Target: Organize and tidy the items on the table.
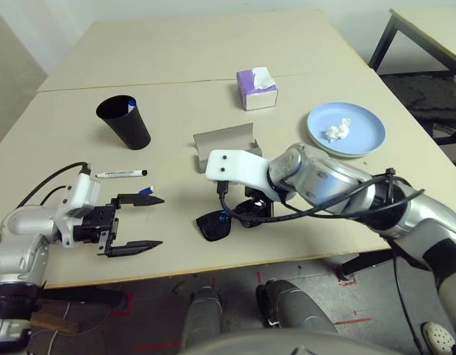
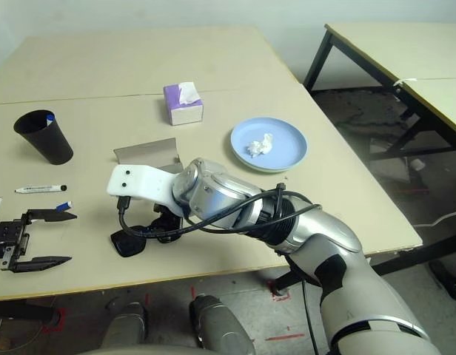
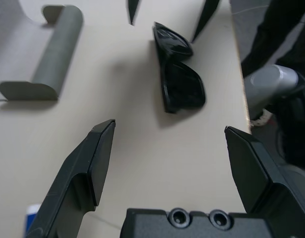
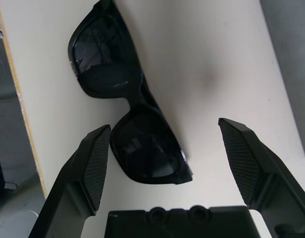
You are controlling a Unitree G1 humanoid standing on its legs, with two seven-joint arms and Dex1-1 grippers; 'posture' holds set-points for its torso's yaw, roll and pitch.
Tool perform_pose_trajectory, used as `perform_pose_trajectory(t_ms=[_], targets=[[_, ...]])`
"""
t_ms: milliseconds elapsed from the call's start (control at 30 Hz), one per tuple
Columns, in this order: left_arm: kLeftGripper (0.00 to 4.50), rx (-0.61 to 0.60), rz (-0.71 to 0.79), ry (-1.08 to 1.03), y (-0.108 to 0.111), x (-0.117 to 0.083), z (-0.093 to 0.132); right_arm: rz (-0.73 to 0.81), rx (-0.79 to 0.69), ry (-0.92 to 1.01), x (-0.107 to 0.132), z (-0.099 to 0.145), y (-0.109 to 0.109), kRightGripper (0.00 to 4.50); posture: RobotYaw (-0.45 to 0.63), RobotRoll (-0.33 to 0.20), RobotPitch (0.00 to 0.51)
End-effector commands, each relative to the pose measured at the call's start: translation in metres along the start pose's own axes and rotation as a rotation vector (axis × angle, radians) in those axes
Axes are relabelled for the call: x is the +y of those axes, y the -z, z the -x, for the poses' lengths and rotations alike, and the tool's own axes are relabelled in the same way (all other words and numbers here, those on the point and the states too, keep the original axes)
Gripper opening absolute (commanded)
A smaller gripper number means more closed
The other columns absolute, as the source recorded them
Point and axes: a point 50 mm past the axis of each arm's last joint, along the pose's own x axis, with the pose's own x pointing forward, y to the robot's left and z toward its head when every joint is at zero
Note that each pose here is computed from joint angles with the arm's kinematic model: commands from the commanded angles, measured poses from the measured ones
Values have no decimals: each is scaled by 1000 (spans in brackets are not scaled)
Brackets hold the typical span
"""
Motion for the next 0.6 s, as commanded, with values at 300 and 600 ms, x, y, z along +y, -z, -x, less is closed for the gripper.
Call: perform_pose_trajectory(t_ms=[300, 600], targets=[[4500, 22, 12, -16, 14, 1, 6, 29, -85, -17, 2, -15, -23, 4452, -82, 0, 132], [4500, 24, 8, -31, 20, 0, 9, 18, -65, -24, 4, -19, -17, 4452, -89, 0, 133]])
